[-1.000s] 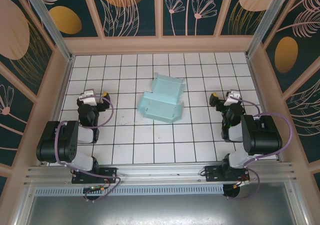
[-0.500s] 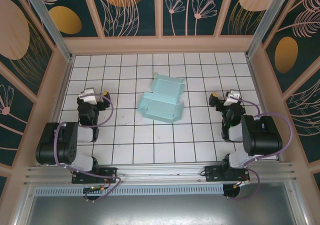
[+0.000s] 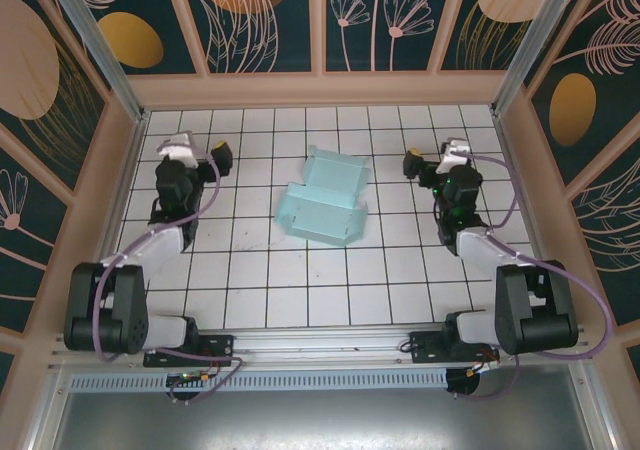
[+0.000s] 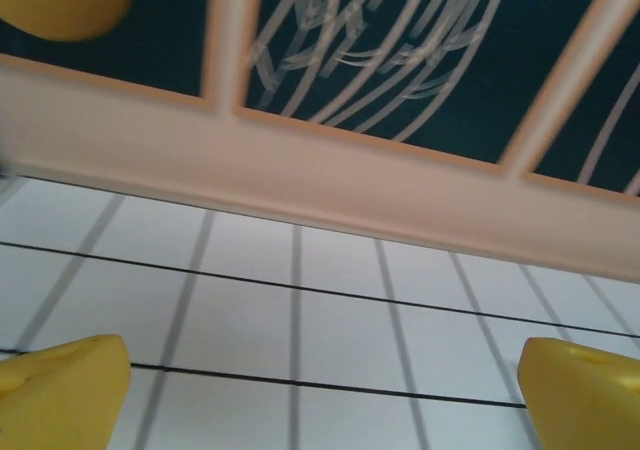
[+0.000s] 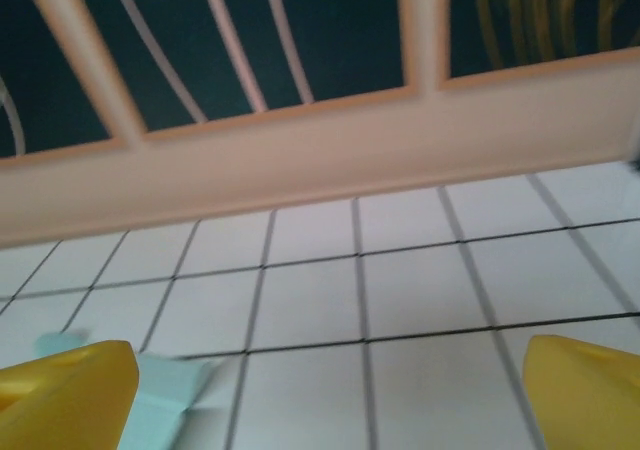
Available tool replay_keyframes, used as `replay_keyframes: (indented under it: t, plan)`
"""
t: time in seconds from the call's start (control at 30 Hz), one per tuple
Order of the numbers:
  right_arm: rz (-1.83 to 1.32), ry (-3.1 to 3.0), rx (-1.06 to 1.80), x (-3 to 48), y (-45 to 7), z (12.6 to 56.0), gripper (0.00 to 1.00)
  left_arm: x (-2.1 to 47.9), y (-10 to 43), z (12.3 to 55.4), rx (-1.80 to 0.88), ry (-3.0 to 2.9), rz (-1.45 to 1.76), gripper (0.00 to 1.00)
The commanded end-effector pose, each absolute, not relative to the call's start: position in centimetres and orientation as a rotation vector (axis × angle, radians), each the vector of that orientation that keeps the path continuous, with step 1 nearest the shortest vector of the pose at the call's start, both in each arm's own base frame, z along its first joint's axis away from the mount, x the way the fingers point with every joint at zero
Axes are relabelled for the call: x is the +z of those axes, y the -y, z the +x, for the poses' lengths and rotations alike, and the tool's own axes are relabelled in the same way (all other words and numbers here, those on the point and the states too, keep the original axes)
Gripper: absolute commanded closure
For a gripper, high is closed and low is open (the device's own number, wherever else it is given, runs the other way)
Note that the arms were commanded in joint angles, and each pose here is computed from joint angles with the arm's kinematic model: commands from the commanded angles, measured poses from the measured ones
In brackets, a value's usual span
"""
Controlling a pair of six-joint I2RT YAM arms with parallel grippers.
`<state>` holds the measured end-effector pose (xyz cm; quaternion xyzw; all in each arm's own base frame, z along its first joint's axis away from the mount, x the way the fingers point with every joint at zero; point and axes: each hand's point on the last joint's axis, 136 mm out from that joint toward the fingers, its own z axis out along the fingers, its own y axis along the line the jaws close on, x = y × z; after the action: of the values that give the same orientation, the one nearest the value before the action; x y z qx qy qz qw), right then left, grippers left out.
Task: Fold the paper box
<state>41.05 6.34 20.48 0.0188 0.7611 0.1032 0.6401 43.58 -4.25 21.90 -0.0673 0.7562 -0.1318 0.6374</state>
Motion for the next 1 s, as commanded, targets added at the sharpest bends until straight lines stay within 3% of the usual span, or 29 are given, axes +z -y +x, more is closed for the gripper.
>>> replay_keyframes:
  t: [0.0,0.27,0.4,0.67,0.97]
  plan:
    - [0.042,-1.839,0.316,18.7,-9.4,41.3,0.01,19.4,8.7,44.1,-0.493,-1.886,-0.062,0.01]
    - [0.077,-2.034,0.516,14.6,-14.7,43.1,0.02,17.4,14.2,43.9,-0.61,-1.957,0.011,0.01]
    - [0.12,-2.084,0.551,12.9,-16.0,42.5,0.02,14.1,15.8,44.3,-0.615,-2.095,0.012,0.02]
    - [0.312,-2.158,0.472,10.3,-16.6,37.4,0.02,6.0,17.7,43.2,-0.595,-2.471,0.122,0.05]
    - [0.269,-2.371,0.231,5.8,-18.6,31.4,0.05,5.5,18.2,43.4,-0.618,-2.462,0.079,0.1]
